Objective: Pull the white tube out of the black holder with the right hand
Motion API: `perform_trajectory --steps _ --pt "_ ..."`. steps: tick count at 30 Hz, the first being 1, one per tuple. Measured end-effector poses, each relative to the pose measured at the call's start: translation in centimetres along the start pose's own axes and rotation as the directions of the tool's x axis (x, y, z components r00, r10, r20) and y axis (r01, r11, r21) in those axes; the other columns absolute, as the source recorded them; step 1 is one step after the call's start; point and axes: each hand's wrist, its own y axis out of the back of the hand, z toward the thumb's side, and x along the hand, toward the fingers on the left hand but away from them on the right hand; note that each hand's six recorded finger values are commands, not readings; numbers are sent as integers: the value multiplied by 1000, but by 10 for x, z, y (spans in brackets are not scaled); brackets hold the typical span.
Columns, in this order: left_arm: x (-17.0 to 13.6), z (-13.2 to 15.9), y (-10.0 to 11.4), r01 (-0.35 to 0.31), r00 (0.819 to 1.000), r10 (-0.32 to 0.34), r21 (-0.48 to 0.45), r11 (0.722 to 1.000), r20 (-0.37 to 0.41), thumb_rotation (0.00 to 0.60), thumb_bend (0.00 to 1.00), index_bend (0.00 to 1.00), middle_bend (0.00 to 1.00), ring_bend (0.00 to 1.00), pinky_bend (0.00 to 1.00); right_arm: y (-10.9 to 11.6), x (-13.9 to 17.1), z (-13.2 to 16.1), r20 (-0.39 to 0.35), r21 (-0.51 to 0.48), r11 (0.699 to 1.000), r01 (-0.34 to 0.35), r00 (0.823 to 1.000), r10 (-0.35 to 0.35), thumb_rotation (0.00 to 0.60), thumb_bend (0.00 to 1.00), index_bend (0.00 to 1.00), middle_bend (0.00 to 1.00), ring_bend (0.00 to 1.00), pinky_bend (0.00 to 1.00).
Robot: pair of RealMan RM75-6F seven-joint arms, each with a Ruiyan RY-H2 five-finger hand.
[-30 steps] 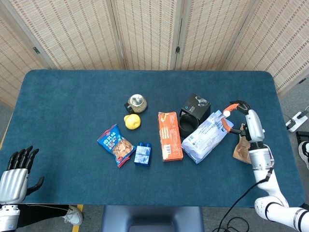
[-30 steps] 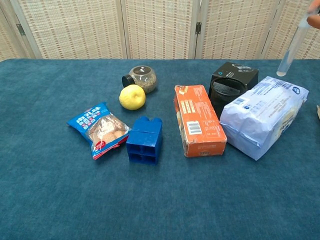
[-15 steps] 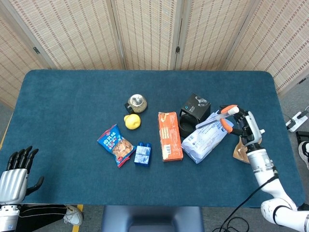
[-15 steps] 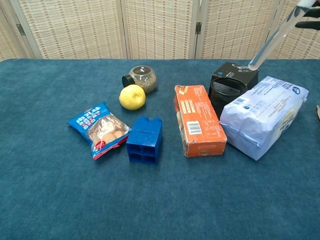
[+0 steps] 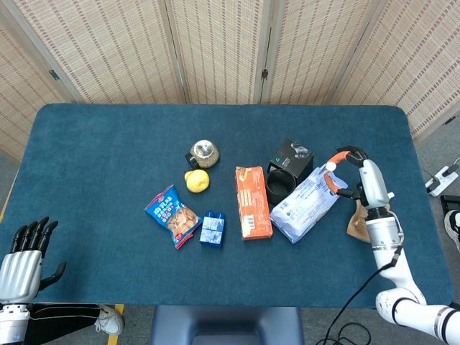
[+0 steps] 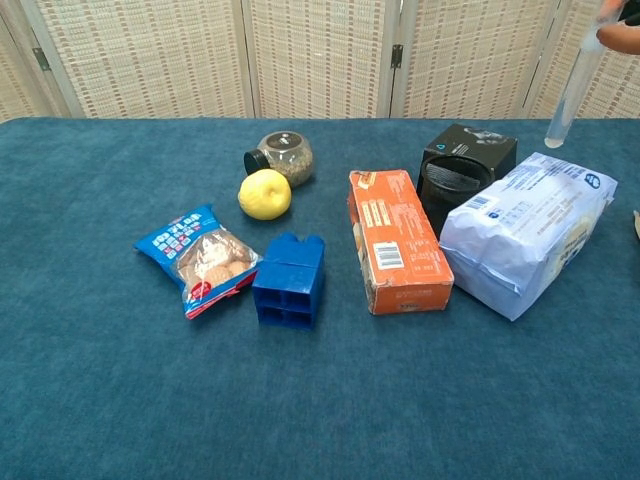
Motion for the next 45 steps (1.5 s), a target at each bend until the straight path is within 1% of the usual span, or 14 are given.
perform_trajectory --steps 2,4,7,9,10,14,18,21,25,33,41,44,45 --pt "0 -1 0 0 1000 0 -1 1000 -2 600 326 138 87 42 93 -3 -1 2 1 -22 1000 -6 1000 6 600 516 610 432 216 128" --pt "-1 -2 0 0 1000 0 -1 1000 -6 600 327 138 87 42 93 -8 -3 5 5 -87 996 -21 1000 21 600 517 610 431 217 128" --pt "-1 -2 0 2 1000 -2 0 1000 -7 600 326 138 87 42 93 -15 -5 10 8 -204 978 -51 999 54 600 517 610 431 217 128" --pt "-1 -2 0 1 1000 -1 -1 1000 -5 600 326 138 87 42 93 -19 -6 13 4 -254 965 -64 998 67 600 517 610 431 217 128" --pt "-1 -2 0 1 1000 -1 -1 1000 -4 600 326 138 87 42 93 -21 -7 14 2 -262 963 -69 997 72 600 517 610 431 217 128" --pt "-1 -2 -1 2 1000 -2 -1 1000 -5 600 326 138 87 42 93 -33 -12 18 1 -238 967 -94 995 97 600 517 610 431 217 128" --pt "-1 -3 -1 5 1000 -5 -3 1000 -8 600 325 138 87 42 93 -49 -22 17 15 -206 971 -120 992 126 600 517 610 431 217 128" --pt "-1 -3 -2 7 1000 -7 -2 1000 -8 600 326 138 88 42 93 -60 -27 15 20 -203 969 -140 989 147 600 517 610 431 217 128" --pt "-1 -4 -3 11 1000 -11 -2 1000 -10 600 326 138 88 42 93 -71 -33 13 23 -207 967 -148 987 156 600 517 611 431 217 128" --pt "-2 -6 -5 17 1000 -17 -3 1000 -16 600 325 138 88 42 93 -89 -39 -3 54 -197 968 -157 984 171 600 517 610 429 217 129" --pt "-1 -7 -4 14 1000 -14 -5 1000 -16 600 326 138 87 42 93 -104 -39 -24 89 -172 971 -165 979 182 600 516 610 404 202 128" --pt "-2 -7 -5 15 1000 -15 -5 1000 -18 600 326 138 87 42 93 -109 -38 -29 95 -159 971 -180 976 197 600 515 586 391 189 127" --pt "-2 -8 -5 15 1000 -15 -5 1000 -18 600 325 138 87 42 93 -111 -38 -30 95 -154 970 -187 975 203 600 504 559 381 182 126"
